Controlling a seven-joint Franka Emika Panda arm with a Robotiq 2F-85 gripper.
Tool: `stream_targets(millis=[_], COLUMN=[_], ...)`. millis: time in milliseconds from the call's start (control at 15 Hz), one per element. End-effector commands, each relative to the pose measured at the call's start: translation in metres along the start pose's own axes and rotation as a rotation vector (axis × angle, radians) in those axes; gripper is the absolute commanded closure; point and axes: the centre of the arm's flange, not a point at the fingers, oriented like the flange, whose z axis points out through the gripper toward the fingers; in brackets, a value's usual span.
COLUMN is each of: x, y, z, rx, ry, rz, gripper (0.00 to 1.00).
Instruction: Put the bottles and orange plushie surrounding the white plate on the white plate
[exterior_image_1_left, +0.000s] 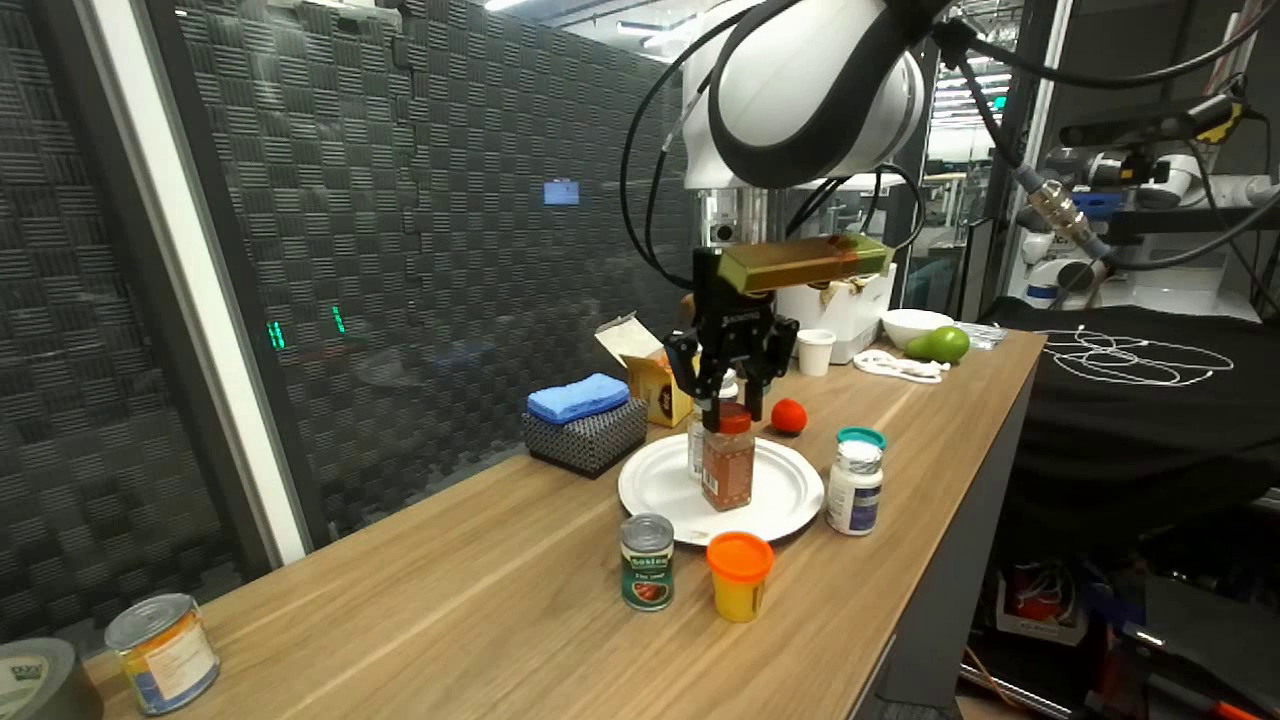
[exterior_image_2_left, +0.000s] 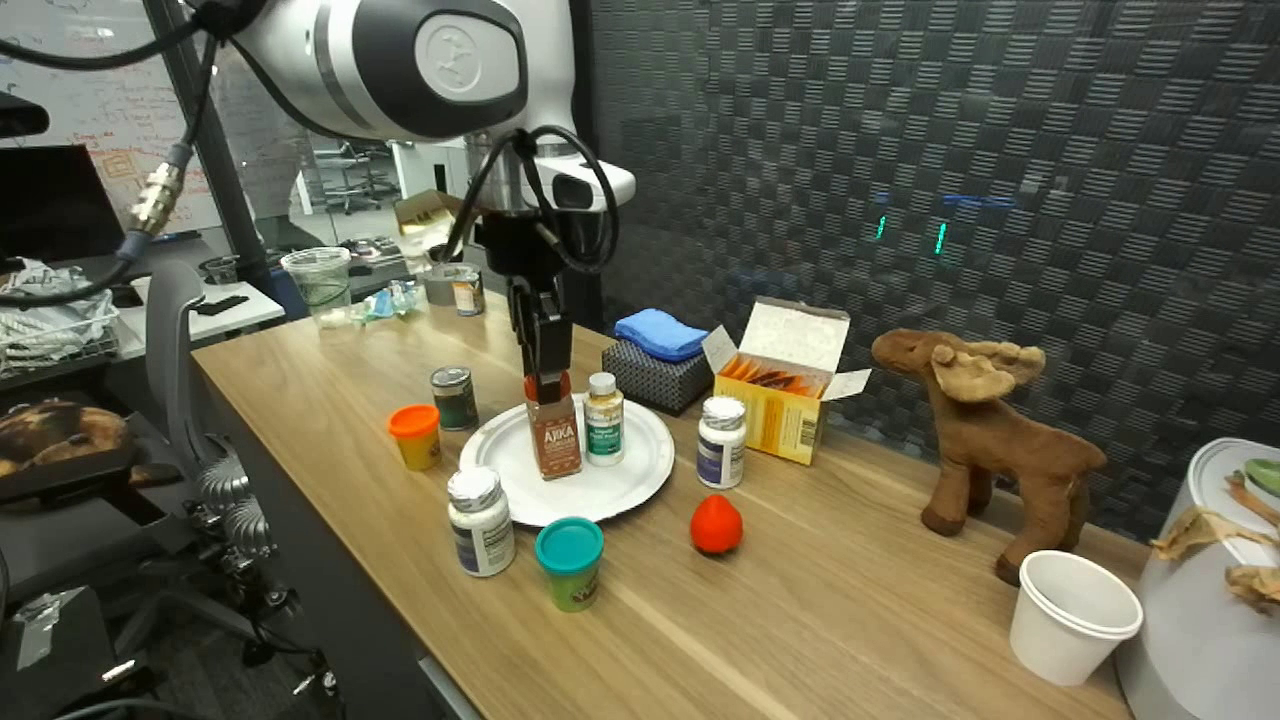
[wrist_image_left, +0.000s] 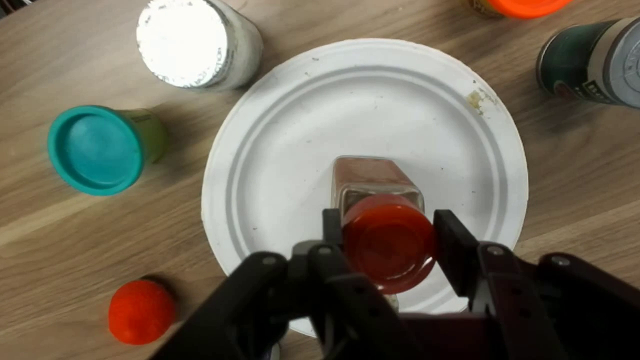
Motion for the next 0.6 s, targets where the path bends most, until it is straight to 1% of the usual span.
stream_targets(millis=[0, 67, 133, 200, 333, 400, 533], x=[0.011, 0.011, 0.01, 0.009, 0.002, -0.002, -0.003], y=[-0.005, -0.006, -0.007, -0.009, -0.014, -0.017, -0.017], z=[-0.001, -0.002, -0.008, -0.014, -0.033, -0.043, -0.061], rx=[0.007, 0.01, 0.012, 0.008, -0.011, -0.02, -0.032], ry=[0.012, 0.011, 0.018, 0.027, 0.057, 0.07, 0.102], rz=[0.007, 0.007, 0.003, 0.002, -0.009, -0.014, -0.012], gripper=[0.76, 0.27, 0.24, 0.19, 0.03, 0.0, 0.0])
